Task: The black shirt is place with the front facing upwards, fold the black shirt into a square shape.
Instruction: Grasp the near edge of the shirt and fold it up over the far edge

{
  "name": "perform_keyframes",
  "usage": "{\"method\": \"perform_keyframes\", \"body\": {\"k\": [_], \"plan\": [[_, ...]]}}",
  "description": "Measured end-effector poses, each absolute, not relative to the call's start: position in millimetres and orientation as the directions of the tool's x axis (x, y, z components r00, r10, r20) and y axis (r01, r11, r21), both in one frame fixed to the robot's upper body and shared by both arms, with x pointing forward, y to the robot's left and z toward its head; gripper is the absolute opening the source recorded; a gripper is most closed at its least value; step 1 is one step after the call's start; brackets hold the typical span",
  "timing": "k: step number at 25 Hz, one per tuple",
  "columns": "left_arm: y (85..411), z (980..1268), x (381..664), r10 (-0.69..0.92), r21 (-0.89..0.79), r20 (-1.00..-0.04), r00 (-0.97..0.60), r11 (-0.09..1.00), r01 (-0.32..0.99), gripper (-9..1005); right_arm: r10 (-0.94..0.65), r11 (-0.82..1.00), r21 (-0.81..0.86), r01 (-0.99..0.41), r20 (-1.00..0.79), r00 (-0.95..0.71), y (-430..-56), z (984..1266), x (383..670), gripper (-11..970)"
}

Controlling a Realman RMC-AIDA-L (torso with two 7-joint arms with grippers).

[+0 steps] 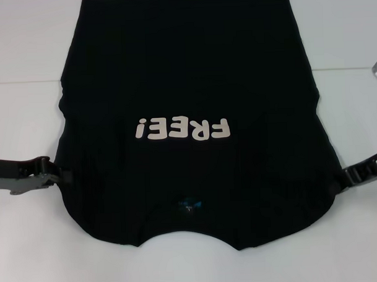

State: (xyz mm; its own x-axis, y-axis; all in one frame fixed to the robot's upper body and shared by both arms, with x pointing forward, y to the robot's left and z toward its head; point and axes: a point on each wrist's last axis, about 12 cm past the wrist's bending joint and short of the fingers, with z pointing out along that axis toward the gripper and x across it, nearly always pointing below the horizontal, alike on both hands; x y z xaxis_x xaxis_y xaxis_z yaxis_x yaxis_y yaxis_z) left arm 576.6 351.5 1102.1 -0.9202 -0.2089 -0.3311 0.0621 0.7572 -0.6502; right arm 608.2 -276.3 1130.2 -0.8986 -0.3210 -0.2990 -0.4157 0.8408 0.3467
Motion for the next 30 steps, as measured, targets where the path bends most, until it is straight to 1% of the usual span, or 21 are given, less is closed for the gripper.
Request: {"method": "perform_keyframes", "body": {"k": [5,10,19,25,30], "plan": [[352.1,1103.2,571.3,-0.206,-0.680,-0.341,-0.917,0.728,0.089,37,-0.278,0.830,0.386,-0.402,-0.339,-0.899,-286.5,1139.1,607.0,45],[360.7,1107.2,564.8,-0.240,-0.722,-0.349,-0.906,0.685,0.097,39,-0.238,0.817,0.424,-0.390,-0.367,-0.899,-294.1,1141.9,605.2,45],[362.5,1101.5,558.6,-0.226,-0.719,-0.355,-0.907,0.686,0.110,44,-0.223,0.819,0.428,-0.383,-0.378,-0.899,-294.6,1139.7,605.3,45],[359.2,1100.4,551.7,-0.195,-0.749,-0.310,-0.930,0.653,0.112,46,-0.262,0.806,0.427,-0.410,-0.363,-0.894,-297.7,1139.0,598.7,45],[359.2,1099.3,539.4,-0.158,-0.788,-0.249,-0.955,0.606,0.105,49,-0.298,0.798,0.423,-0.429,-0.341,-0.891,-316.2,1139.6,585.9,45]]}}
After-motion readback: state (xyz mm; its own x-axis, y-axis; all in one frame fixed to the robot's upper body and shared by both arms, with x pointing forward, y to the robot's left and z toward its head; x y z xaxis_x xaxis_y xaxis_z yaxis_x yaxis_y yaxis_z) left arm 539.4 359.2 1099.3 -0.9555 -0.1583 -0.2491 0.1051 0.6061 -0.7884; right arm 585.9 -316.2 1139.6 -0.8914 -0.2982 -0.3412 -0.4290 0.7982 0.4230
